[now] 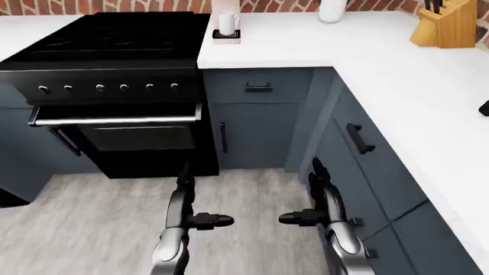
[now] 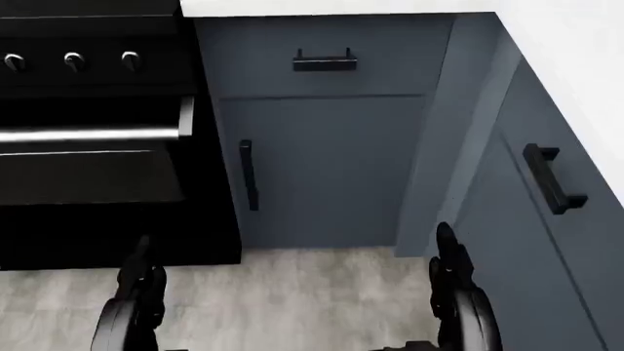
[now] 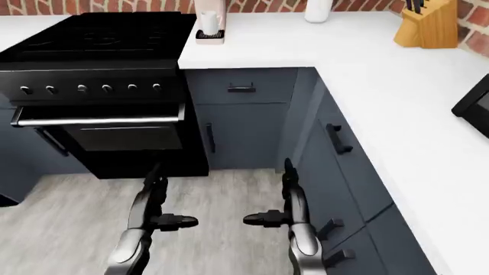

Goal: Press the button on the coffee machine to serve coffee.

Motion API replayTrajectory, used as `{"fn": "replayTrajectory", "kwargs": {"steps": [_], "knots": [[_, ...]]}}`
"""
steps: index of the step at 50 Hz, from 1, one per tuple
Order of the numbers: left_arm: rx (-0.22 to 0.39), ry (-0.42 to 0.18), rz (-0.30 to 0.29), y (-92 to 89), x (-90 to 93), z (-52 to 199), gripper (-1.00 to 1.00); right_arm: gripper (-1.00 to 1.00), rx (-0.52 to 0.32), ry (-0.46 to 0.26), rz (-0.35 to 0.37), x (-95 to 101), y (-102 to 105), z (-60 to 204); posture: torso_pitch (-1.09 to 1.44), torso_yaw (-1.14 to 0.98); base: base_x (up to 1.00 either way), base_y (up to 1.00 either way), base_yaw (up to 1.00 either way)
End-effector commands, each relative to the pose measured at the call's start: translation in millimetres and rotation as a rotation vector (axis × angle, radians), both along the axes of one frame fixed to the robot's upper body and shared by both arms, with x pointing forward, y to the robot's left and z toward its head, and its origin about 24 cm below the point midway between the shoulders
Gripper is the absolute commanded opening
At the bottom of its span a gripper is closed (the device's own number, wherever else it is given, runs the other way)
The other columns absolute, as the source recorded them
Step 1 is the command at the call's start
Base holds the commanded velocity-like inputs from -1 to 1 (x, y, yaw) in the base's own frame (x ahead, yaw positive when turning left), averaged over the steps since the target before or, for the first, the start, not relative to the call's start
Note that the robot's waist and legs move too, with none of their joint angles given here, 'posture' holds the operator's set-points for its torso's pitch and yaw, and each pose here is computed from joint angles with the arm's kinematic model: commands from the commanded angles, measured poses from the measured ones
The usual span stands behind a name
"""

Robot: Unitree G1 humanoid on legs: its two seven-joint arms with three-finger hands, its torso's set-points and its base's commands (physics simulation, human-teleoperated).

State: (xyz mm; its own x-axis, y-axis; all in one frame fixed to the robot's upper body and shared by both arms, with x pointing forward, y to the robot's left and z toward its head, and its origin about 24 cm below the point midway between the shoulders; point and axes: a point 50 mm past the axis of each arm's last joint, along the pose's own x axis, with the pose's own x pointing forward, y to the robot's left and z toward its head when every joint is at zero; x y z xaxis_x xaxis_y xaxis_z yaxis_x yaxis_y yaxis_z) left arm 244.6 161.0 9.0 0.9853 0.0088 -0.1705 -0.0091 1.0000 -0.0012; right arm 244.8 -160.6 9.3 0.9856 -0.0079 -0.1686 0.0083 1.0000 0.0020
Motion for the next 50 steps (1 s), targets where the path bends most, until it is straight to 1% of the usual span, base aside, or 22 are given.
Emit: {"fn": "replayTrajectory", "kwargs": {"steps": [1,3,16,17,18,19,20,21,23,25,29,34,37,39,40,41,42,43,46,47,48,50], "knots": [[-0.008,-0.184,-0.005,-1.8,10.2,36.0,1.00,1.00,-0.012,-0.163,0.014,10.0,0.2,27.7,0.00,0.00,0.00,0.00,0.00],[-0.003,-0.185,0.002,-1.4,8.4,35.8,1.00,1.00,0.007,-0.171,0.026,8.4,2.9,30.9,0.00,0.00,0.00,0.00,0.00],[-0.005,-0.179,0.007,0.0,7.7,34.4,1.00,1.00,-0.019,-0.173,0.011,8.7,0.2,31.1,0.00,0.00,0.00,0.00,0.00],[-0.021,-0.169,0.017,0.6,7.4,33.8,1.00,1.00,-0.021,-0.173,0.014,9.7,0.5,31.9,0.00,0.00,0.00,0.00,0.00],[-0.024,-0.161,0.004,-0.7,4.2,35.5,1.00,1.00,-0.009,-0.165,0.012,10.3,0.9,33.8,0.00,0.00,0.00,0.00,0.00],[-0.034,-0.155,0.019,0.6,5.6,37.2,1.00,1.00,-0.029,-0.167,0.023,11.0,2.1,37.9,0.00,0.00,0.00,0.00,0.00],[-0.033,-0.154,0.017,0.9,6.2,39.5,1.00,1.00,-0.027,-0.167,0.016,12.2,1.3,41.4,0.00,0.00,0.00,0.00,0.00],[-0.021,-0.150,0.032,3.8,9.4,39.0,1.00,1.00,-0.028,-0.166,0.009,13.7,-0.1,45.4,0.00,0.00,0.00,0.00,0.00],[-0.016,-0.150,0.035,5.8,11.2,43.0,1.00,1.00,-0.035,-0.165,-0.003,13.8,-1.9,52.1,0.00,0.00,0.00,0.00,0.00],[-0.015,-0.152,0.045,8.0,15.5,50.3,1.00,1.00,-0.052,-0.164,-0.011,15.7,-4.5,59.6,0.00,0.00,0.00,0.00,0.00],[-0.014,-0.170,0.050,11.4,29.3,79.1,1.00,1.00,-0.076,-0.173,-0.015,22.5,-8.0,86.3,0.00,0.00,0.00,0.00,0.00],[-0.004,-0.186,0.058,17.8,40.1,104.3,1.00,1.00,-0.081,-0.191,-0.023,28.6,-11.2,109.5,0.00,0.00,0.00,0.00,0.00],[-0.005,-0.197,0.068,23.2,51.7,122.3,1.00,1.00,-0.088,-0.208,-0.035,36.0,-13.0,130.9,0.00,0.00,0.00,0.00,0.00],[-0.007,-0.214,0.074,27.1,61.2,142.5,1.00,1.00,-0.103,-0.209,-0.029,40.6,-12.6,149.7,0.00,0.00,0.00,0.00,0.00],[0.001,-0.222,0.076,28.5,63.8,145.6,1.00,1.00,-0.106,-0.213,-0.025,41.6,-12.2,154.1,0.00,0.00,0.00,0.00,0.00],[-0.005,-0.226,0.080,31.0,68.6,153.0,1.00,1.00,-0.108,-0.218,-0.025,44.6,-12.6,161.9,0.00,0.00,0.00,0.00,0.00],[0.001,-0.235,0.085,33.3,72.8,160.0,1.00,1.00,-0.110,-0.224,-0.039,45.9,-13.1,169.5,0.00,0.00,0.00,0.00,0.00],[-0.008,-0.245,0.097,39.1,80.0,178.4,1.00,1.00,-0.118,-0.243,-0.046,49.5,-14.8,185.7,0.00,0.00,0.00,0.00,0.00],[-0.015,-0.252,0.109,43.3,82.6,189.2,1.00,1.00,-0.110,-0.254,-0.024,51.0,-15.8,202.7,0.00,0.00,0.00,0.00,0.00],[-0.004,-0.317,0.106,52.1,89.0,257.2,1.00,1.00,-0.141,-0.285,-0.033,63.3,-17.0,275.1,0.00,0.00,0.00,0.00,0.00],[-0.005,-0.321,0.105,52.8,90.0,262.5,1.00,1.00,-0.143,-0.286,-0.031,64.7,-16.9,281.1,0.00,0.00,0.00,0.00,0.00],[-0.005,-0.323,0.105,52.7,89.3,265.1,1.00,1.00,-0.144,-0.287,-0.031,64.8,-17.0,282.6,0.00,0.00,0.00,0.00,0.00]]}}
